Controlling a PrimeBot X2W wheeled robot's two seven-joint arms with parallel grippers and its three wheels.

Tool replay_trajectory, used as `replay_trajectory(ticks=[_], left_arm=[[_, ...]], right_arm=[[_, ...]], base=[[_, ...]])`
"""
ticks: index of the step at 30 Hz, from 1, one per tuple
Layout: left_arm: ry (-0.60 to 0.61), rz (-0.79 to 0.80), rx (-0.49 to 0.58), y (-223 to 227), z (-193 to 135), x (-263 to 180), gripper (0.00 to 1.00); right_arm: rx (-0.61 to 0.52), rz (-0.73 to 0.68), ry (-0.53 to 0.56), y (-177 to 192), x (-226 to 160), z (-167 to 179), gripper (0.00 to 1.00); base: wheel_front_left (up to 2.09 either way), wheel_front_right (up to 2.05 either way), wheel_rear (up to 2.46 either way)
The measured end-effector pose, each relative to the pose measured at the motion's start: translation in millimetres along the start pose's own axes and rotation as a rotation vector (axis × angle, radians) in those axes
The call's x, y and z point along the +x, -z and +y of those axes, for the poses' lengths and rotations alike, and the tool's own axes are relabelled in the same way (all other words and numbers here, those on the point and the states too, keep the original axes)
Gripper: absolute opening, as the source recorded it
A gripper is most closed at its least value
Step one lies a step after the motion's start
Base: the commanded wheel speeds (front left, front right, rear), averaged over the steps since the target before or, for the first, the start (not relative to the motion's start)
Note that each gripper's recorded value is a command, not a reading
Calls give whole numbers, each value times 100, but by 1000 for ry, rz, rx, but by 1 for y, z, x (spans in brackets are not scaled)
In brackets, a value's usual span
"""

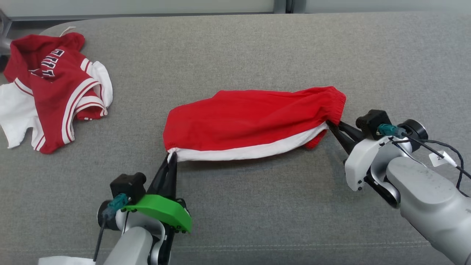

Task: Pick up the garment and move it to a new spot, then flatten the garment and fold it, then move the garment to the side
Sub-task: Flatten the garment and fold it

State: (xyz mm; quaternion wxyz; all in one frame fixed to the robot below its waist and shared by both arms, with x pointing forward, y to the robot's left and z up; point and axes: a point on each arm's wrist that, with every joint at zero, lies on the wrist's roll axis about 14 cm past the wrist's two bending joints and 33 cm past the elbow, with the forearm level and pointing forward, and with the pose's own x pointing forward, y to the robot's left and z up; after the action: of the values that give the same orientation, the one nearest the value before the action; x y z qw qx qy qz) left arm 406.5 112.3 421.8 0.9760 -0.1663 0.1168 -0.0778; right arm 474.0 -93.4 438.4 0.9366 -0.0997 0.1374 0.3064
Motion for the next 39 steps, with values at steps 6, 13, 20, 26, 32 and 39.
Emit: replay_trajectory(ticks=[6,13,20,26,32,39], left_arm=[[51,-128,58,-45,-9,0,0],[171,-255,146,-111,-40,-4,0],[287,-314,292,-188,-75,17,0],[306,-376,337,-252,-90,52,0],[266,-537,359,-320,-90,74,0],[234,-605,344,-336,-78,94,0]], right_arm=[[85,-121,24,-43,-15,-9,0],[131,-232,42,-101,-43,-21,0],[87,-228,87,-150,-51,-46,0],[18,-303,146,-212,-29,-76,0],[-29,-443,201,-269,-2,-99,0],[-67,-506,243,-281,29,-115,0]], base=[[0,0,0],[0,0,0],[0,0,0],[0,0,0],[0,0,0],[0,0,0]])
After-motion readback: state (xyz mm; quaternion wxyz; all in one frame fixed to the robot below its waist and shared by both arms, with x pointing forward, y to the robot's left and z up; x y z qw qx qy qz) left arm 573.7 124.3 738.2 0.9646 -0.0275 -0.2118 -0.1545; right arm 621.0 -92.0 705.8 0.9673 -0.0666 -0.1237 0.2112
